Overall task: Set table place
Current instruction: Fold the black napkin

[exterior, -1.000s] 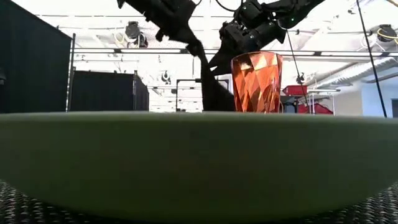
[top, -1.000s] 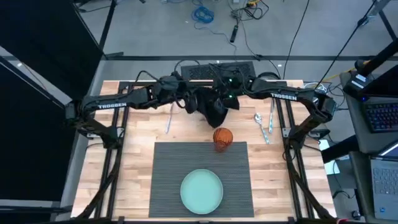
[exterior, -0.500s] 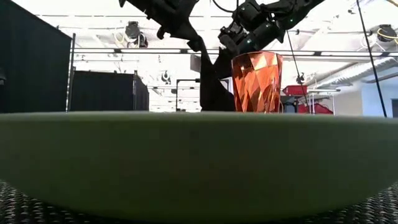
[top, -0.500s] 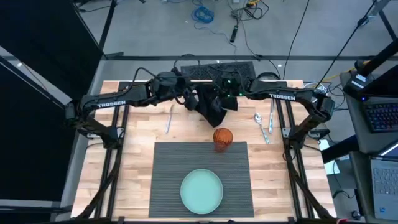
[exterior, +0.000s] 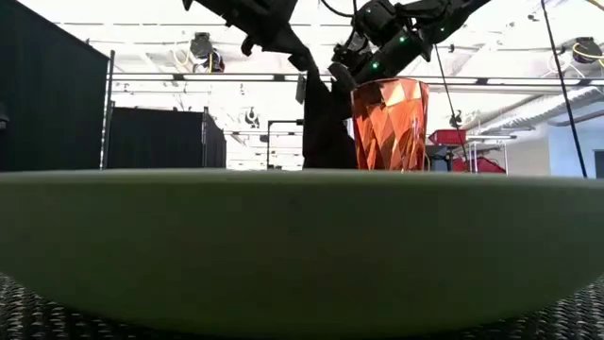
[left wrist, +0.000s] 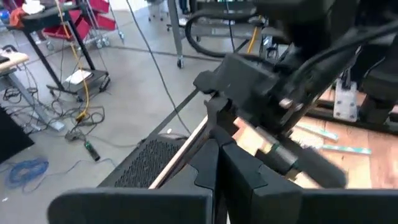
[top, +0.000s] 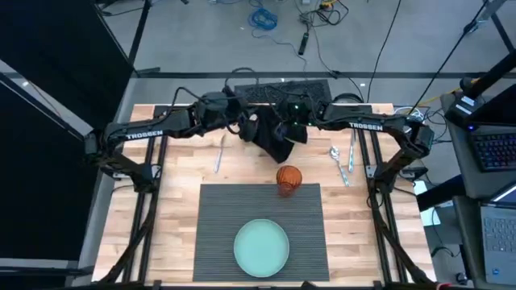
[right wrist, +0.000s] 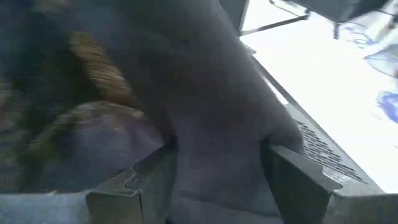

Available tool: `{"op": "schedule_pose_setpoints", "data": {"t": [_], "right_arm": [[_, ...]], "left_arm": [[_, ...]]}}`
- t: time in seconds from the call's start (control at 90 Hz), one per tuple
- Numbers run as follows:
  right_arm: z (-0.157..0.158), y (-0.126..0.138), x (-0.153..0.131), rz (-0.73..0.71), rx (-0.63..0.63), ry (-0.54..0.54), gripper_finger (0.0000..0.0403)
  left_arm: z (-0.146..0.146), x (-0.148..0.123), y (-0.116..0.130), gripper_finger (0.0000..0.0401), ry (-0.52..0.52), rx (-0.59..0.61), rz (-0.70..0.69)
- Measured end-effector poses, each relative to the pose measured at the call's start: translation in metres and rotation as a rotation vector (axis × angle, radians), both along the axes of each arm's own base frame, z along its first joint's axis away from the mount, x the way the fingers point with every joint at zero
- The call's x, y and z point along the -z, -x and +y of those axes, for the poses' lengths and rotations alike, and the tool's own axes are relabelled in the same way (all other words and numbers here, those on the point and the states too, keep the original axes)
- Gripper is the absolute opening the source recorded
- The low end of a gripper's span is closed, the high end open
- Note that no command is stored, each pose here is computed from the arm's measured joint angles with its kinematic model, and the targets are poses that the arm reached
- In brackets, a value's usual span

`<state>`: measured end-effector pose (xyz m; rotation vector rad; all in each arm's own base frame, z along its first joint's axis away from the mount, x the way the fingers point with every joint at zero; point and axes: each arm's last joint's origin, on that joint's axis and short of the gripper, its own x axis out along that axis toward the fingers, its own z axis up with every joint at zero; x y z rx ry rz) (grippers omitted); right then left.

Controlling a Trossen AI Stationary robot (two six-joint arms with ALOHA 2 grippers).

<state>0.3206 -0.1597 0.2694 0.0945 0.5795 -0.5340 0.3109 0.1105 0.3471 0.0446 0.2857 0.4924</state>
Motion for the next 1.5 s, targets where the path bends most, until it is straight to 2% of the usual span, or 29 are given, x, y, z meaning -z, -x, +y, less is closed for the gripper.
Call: {"op": "schedule_pose_setpoints", "data": {"t": [0.344,0.778,0.889,0.967,1.067,1.267,1.5], "right_arm": [[-0.005,0.003,-0.001,0.033,0.191,0.082,0.0217],[-0.01,0.009,-0.002,0.114,0.358,0.22,0.0217],[-0.012,0.008,-0.002,0.109,0.266,0.197,0.0217],[-0.012,0.006,-0.001,0.053,0.118,0.103,0.0217],[-0.012,0.007,0.001,0.003,0.004,-0.016,0.0217],[-0.012,0.021,0.007,0.125,-0.016,-0.087,0.0217],[-0.006,0.044,-0.008,0.192,-0.028,-0.111,0.0217]], "left_arm": [[0.0,-0.021,-0.001,0.0,-0.055,0.033,-0.033],[-0.002,-0.013,0.001,0.0,-0.021,0.042,0.053],[-0.002,-0.012,0.002,0.0,-0.018,0.042,0.061],[-0.001,-0.011,0.002,0.0,-0.015,0.031,0.075],[0.005,-0.009,0.005,0.0,-0.029,-0.013,0.105],[0.023,-0.002,0.016,0.0,-0.047,-0.099,0.206],[0.044,0.001,0.029,0.0,-0.026,-0.176,0.249]]}}
